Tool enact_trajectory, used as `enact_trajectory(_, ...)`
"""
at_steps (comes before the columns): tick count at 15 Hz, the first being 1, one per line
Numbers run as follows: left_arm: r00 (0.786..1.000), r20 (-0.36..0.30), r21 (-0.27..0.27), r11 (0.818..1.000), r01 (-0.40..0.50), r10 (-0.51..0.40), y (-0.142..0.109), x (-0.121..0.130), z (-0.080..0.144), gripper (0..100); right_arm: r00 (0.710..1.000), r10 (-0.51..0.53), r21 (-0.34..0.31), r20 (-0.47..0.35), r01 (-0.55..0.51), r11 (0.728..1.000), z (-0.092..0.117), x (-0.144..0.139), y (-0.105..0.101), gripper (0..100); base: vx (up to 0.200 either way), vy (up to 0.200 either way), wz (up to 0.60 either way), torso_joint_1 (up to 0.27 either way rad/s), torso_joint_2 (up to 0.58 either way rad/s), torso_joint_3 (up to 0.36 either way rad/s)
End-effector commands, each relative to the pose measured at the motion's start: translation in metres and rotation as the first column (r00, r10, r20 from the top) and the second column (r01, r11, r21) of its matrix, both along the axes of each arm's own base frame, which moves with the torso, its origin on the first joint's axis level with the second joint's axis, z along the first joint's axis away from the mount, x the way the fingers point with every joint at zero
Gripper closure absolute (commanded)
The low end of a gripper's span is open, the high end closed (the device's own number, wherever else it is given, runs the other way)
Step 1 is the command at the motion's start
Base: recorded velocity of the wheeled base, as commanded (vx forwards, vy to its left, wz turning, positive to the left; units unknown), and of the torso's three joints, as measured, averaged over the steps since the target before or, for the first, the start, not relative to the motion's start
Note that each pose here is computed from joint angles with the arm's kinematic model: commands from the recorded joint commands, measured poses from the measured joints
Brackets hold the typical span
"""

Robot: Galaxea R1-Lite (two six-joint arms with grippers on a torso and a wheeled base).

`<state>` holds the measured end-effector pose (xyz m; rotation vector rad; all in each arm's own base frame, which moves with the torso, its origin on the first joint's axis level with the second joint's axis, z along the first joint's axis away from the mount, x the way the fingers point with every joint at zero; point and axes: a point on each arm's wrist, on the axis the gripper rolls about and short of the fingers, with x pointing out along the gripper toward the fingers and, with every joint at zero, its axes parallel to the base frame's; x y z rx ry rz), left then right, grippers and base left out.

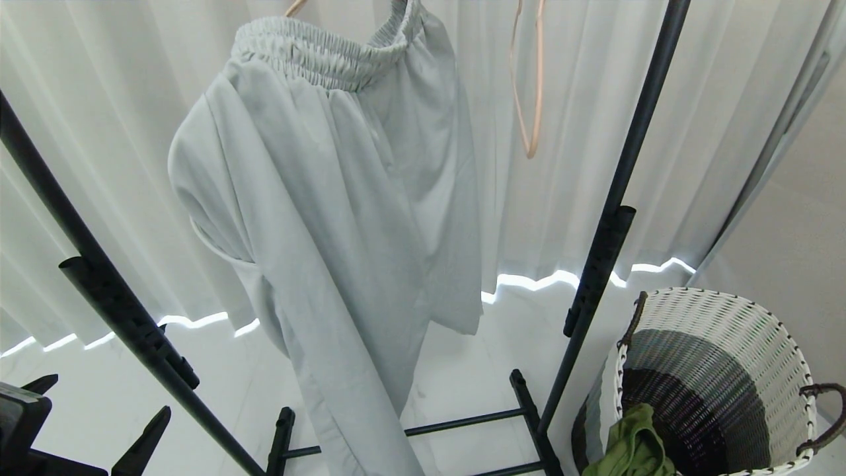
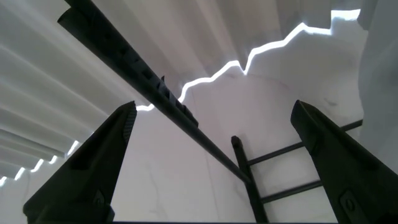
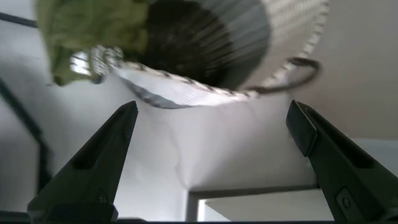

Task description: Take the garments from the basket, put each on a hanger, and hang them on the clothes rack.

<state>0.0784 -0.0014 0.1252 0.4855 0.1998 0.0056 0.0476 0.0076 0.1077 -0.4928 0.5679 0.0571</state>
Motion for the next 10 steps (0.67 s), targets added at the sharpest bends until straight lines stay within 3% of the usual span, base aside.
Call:
enact_trajectory(1,1.000,0.000,0.001,1.000,0.011,-0.011,-0.001,0.000,0.000,0,0.983,0.054,0.034,-0.174,-0.049,0.998,-0.010,0.043,0.016,0,0.000,0.000,0.00,0.000,0.00,0.000)
enact_trajectory(4,0.998,-0.036,0.002,0.999,0.049,-0.049,-0.004,0.000,-0.004,0,0.969,0.111,0.041,-0.220,-0.105,0.994,-0.032,0.093,0.039,0,0.000,0.000,0.00,0.000,0.00,0.000)
enact_trajectory(6,0.993,-0.071,0.004,0.996,0.093,-0.093,-0.007,-0.002,-0.007,0,0.954,0.179,0.047,-0.242,-0.173,0.984,-0.046,0.110,0.055,0,0.000,0.000,0.00,0.000,0.00,0.000)
enact_trajectory(10,0.989,-0.086,0.005,0.992,0.123,-0.122,-0.009,-0.002,-0.009,0,0.950,0.157,0.034,-0.270,-0.154,0.988,-0.057,0.127,0.058,0,0.000,0.000,0.00,0.000,0.00,0.000)
